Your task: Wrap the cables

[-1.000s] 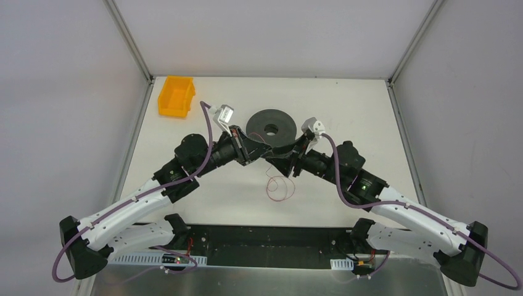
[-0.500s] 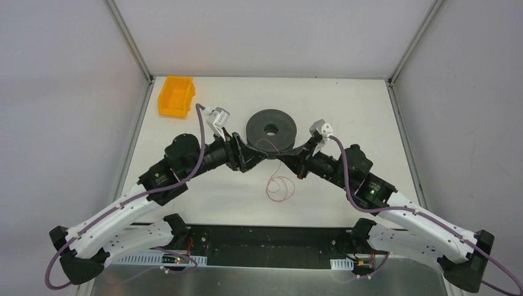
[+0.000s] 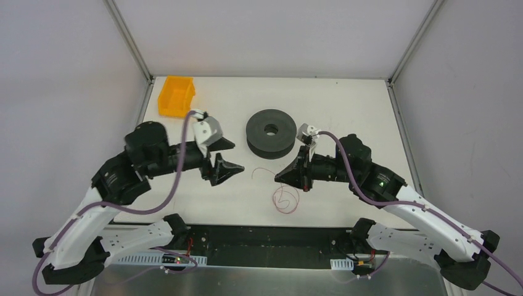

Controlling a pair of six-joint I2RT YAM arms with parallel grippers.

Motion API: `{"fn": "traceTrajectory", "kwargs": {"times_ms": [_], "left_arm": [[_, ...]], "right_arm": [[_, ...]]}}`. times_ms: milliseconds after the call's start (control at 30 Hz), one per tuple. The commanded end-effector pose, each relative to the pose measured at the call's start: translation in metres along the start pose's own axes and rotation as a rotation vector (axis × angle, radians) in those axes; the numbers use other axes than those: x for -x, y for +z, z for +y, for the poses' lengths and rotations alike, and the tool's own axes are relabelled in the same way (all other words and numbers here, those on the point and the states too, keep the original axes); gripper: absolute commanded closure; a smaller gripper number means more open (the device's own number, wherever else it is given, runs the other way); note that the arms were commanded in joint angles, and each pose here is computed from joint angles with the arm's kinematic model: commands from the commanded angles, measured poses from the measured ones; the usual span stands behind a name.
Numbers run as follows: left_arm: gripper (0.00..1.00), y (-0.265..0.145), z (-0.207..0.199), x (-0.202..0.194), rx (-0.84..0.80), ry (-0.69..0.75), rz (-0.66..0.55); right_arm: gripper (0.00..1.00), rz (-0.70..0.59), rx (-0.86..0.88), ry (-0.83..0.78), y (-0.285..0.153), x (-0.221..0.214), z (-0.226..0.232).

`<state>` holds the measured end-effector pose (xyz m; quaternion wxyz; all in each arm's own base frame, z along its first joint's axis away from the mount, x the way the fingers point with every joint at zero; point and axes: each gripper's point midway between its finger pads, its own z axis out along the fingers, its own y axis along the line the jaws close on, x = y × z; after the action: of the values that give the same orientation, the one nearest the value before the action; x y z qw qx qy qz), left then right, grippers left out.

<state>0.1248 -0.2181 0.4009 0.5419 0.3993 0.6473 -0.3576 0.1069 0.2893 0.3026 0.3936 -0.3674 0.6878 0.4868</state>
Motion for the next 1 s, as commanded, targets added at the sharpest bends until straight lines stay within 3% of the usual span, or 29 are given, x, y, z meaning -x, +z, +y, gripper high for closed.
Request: {"fn": "traceTrajectory", "kwargs": {"times_ms": [0,400,467,533,567,767,967], "left_arm": [[0.35,0.035,-0.019,-0.042,-0.199,0.045,0.204],[0.55,0.063,-0.047,-0.057,-0.446,0.009,0.277],[0.72,0.062,-0.047,-0.061,-0.452,0.022,0.278],[0.96,0.061,-0.045,-0.064,-0.438,0.028,0.282],[1.0,0.061,-0.043,-0.066,-0.427,0.029,0.287],[1.0,0.069,-0.025,-0.085,-0.299,-0.001,0.303],[1.0,0.079,0.005,-0.085,-0.111,0.002,0.243]], "right_arm": [[1.0,0.012,0.134,-0.002,-0.011,0.007,0.03],[1.0,0.032,0.167,0.015,-0.003,0.007,0.033],[1.0,0.036,0.168,0.021,-0.002,0.007,0.033],[1.0,0.028,0.157,0.032,-0.001,0.008,0.031],[1.0,0.019,0.147,0.04,0.0,0.01,0.03],[1.0,-0.061,0.1,0.141,0.009,0.025,0.022],[0.88,-0.151,0.038,0.239,0.019,0.028,0.005]]}}
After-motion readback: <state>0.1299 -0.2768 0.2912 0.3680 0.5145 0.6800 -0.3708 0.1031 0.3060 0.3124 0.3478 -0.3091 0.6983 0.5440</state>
